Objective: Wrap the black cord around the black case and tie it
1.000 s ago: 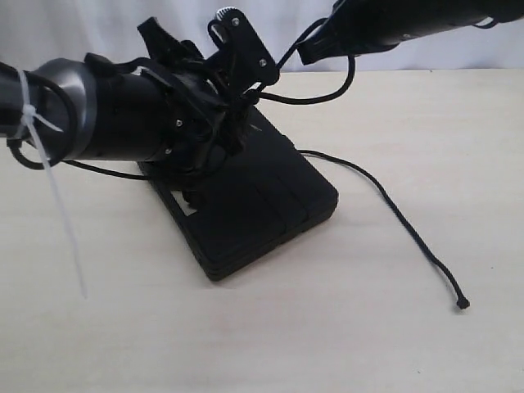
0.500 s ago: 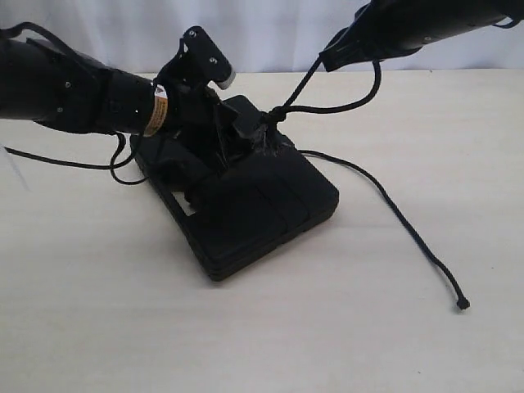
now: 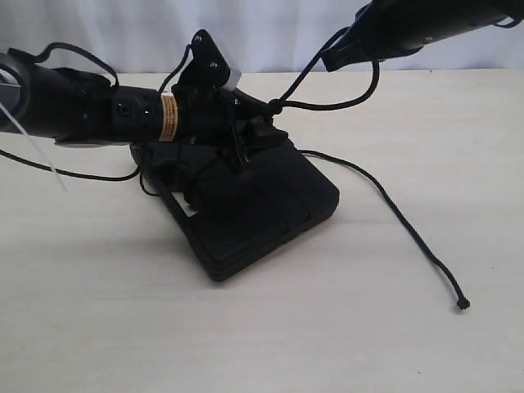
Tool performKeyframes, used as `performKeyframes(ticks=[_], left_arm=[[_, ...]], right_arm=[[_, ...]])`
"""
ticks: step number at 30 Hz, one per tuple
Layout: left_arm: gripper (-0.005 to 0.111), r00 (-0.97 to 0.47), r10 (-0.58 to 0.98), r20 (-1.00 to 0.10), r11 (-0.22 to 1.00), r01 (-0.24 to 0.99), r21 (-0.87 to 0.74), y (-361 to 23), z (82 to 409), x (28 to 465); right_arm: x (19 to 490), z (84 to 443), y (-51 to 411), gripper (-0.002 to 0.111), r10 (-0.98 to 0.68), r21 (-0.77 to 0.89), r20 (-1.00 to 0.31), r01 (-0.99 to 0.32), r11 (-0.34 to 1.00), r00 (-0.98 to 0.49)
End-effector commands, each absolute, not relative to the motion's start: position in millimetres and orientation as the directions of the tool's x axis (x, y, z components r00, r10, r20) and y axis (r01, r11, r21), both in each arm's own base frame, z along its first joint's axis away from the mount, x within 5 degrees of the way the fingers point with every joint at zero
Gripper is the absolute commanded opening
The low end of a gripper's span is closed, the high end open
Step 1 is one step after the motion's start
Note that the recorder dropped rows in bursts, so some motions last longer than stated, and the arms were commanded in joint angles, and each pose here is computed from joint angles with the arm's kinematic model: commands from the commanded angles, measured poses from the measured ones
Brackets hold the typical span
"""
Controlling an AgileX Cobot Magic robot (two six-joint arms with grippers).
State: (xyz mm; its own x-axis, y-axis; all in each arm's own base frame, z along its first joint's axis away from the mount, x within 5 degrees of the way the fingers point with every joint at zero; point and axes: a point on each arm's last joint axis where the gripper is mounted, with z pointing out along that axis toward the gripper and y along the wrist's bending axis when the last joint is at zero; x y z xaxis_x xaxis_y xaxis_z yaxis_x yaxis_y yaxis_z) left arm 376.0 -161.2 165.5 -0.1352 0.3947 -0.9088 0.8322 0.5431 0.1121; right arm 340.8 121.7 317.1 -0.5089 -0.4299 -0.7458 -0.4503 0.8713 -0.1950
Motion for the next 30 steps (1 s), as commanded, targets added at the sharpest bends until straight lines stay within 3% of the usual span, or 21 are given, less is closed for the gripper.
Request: performKeyframes(ticks=[1,5,10,12,20,24,28,30], left_arm=[[0.03,-0.148,0.322,-0.935,0.575,0.815,0.069,-164,167,383],[0.002,-0.113,0.251,-0.961,0.54,0.84,0.042,-168,174,380],[0.0,-0.113,0.266,-0.957,0.542,0.839,0.051,-168,172,380],[0.0,-0.119,0.282,-0.952,0.537,0.842,0.053,-168,168,380],[0.0,-0.102,0.383,-0.918,0.485,0.868,0.106,-167,151,378],[0.0,-0.03,0.423,-0.906,0.432,0.885,0.173,-168,151,376],[0.0,0.045,0.48,-0.876,0.357,0.902,0.242,-169,148,372],[0.0,0.083,0.513,-0.854,0.303,0.914,0.271,-169,146,370]], right_arm=[[342,322,118,0.006,-0.413,-0.194,-0.76,-0.432,0.881,-0.501],[342,321,115,0.018,-0.38,-0.167,-0.758,-0.406,0.898,-0.53],[339,317,110,0.048,-0.383,-0.173,-0.708,-0.381,0.908,-0.593],[337,319,104,0.055,-0.408,-0.208,-0.661,-0.369,0.906,-0.629],[338,328,39,0.055,-0.25,-0.183,-0.504,-0.181,0.966,-0.826],[343,293,20,0.054,-0.286,-0.205,-0.386,-0.22,0.954,-0.877],[349,243,19,0.041,-0.391,-0.184,-0.23,-0.355,0.916,-0.891],[354,223,22,0.036,-0.376,-0.138,-0.187,-0.355,0.925,-0.908]])
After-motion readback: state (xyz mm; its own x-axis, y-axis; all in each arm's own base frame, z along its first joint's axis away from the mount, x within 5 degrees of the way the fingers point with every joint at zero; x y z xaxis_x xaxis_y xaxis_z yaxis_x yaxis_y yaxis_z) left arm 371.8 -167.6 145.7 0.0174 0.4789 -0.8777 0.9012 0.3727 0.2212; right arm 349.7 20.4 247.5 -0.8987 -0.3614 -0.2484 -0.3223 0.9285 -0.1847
